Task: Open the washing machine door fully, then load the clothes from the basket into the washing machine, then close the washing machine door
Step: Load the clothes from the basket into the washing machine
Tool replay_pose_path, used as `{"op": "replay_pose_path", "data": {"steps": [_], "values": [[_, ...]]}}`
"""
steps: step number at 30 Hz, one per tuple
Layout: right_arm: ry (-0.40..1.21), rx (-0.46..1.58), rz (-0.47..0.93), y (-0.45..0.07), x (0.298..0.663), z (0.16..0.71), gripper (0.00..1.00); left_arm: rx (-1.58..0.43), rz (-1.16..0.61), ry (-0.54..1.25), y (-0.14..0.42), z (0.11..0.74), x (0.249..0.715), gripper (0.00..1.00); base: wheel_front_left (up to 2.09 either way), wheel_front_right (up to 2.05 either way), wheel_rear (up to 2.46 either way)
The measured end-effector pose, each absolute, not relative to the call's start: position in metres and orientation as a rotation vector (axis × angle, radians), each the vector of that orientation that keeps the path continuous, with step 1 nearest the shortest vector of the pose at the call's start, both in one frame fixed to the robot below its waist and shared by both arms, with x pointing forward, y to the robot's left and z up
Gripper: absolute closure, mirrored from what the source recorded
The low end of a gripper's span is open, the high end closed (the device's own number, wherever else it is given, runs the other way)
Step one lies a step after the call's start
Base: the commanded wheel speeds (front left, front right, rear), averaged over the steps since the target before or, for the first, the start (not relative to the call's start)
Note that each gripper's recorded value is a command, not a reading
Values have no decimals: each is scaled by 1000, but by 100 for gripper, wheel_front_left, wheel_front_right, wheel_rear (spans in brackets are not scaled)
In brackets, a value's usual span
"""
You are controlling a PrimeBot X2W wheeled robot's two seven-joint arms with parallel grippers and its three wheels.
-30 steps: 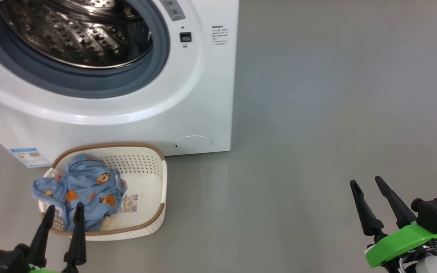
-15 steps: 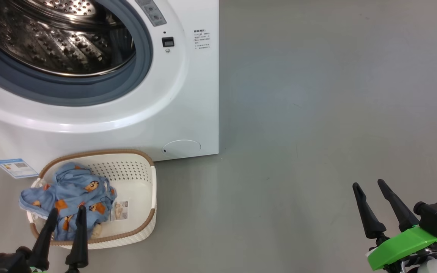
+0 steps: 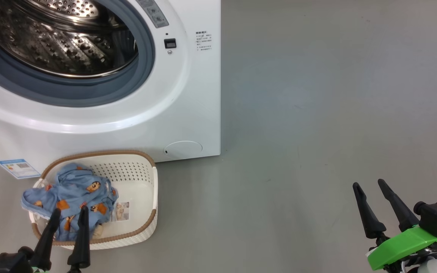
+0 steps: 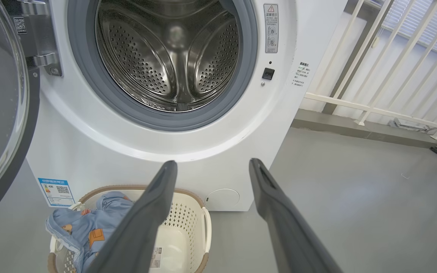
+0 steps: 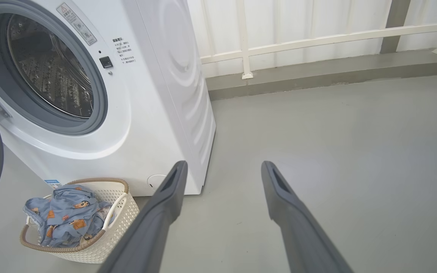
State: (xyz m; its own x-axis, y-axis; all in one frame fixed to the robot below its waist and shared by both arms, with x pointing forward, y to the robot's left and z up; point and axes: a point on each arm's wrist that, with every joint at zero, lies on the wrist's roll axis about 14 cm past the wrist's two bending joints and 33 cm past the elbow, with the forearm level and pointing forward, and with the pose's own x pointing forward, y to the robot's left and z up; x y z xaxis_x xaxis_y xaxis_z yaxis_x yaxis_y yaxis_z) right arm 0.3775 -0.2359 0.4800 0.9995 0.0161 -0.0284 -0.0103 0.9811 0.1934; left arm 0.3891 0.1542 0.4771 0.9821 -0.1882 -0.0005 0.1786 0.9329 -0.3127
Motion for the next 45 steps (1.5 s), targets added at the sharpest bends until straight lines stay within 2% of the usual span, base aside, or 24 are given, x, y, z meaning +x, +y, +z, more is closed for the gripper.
{"op": "replay_pose_path", "data": {"steps": [30, 45], "values": [[45, 196, 28, -230, 379, 475, 0, -329, -186, 46, 156, 472, 391, 0, 64, -100, 36], [65, 205, 33, -226, 383, 467, 0, -334, -166, 90, 159, 457, 390, 0, 15, -15, 0]]}}
